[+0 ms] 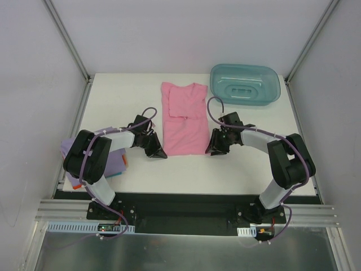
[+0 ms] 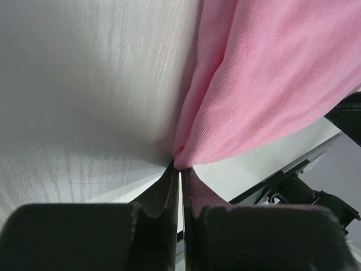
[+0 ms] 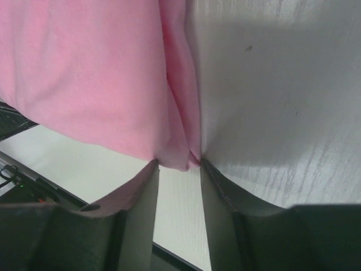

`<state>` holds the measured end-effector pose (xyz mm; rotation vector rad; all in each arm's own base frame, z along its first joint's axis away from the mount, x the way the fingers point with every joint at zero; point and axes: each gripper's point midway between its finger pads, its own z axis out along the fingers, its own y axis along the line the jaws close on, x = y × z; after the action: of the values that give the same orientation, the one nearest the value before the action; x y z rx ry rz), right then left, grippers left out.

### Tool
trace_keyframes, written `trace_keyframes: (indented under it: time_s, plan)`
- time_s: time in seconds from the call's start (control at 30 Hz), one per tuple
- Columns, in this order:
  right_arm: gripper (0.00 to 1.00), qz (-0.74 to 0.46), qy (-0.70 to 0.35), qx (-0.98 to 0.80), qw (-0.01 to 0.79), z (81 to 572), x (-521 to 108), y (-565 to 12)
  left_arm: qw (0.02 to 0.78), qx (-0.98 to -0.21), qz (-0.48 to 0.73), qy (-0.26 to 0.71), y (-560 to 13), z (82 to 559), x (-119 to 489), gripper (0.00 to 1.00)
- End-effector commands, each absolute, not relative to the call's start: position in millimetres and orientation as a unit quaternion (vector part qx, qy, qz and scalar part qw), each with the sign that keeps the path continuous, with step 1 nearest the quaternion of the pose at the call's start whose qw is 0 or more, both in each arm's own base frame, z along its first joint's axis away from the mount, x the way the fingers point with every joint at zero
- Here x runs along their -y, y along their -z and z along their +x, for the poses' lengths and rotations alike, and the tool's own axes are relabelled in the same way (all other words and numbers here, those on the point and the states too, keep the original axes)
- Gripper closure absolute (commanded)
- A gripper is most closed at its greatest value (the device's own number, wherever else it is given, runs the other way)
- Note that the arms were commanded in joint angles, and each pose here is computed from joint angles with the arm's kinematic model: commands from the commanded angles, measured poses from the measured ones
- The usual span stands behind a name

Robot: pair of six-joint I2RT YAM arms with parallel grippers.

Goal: Fold and stack the t-shirts
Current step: Grab one side of the 2/3 rectangular tshirt with both arms

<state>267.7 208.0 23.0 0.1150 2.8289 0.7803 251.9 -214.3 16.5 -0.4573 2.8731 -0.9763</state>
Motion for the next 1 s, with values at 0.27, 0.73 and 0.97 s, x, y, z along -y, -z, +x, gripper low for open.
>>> trace_keyframes:
  time_s: [0.27,0.73,0.97]
  plan:
    - [0.99,0.034,-0.259,-0.961,0.093,265.9,-207.3,-15.2,0.084,-0.932,-0.122,0.331,-44.5,247.9,211.4,0.73]
    - [0.99,0.025,-0.266,-0.959,0.096,259.6,-206.2,-20.1,0.081,-0.938,-0.135,0.31,-33.1,269.1,214.0,0.53]
    - [0.99,0.024,-0.267,-0.959,0.092,255.6,-206.4,-19.4,0.056,-0.941,-0.137,0.305,-19.0,267.1,217.2,1.0]
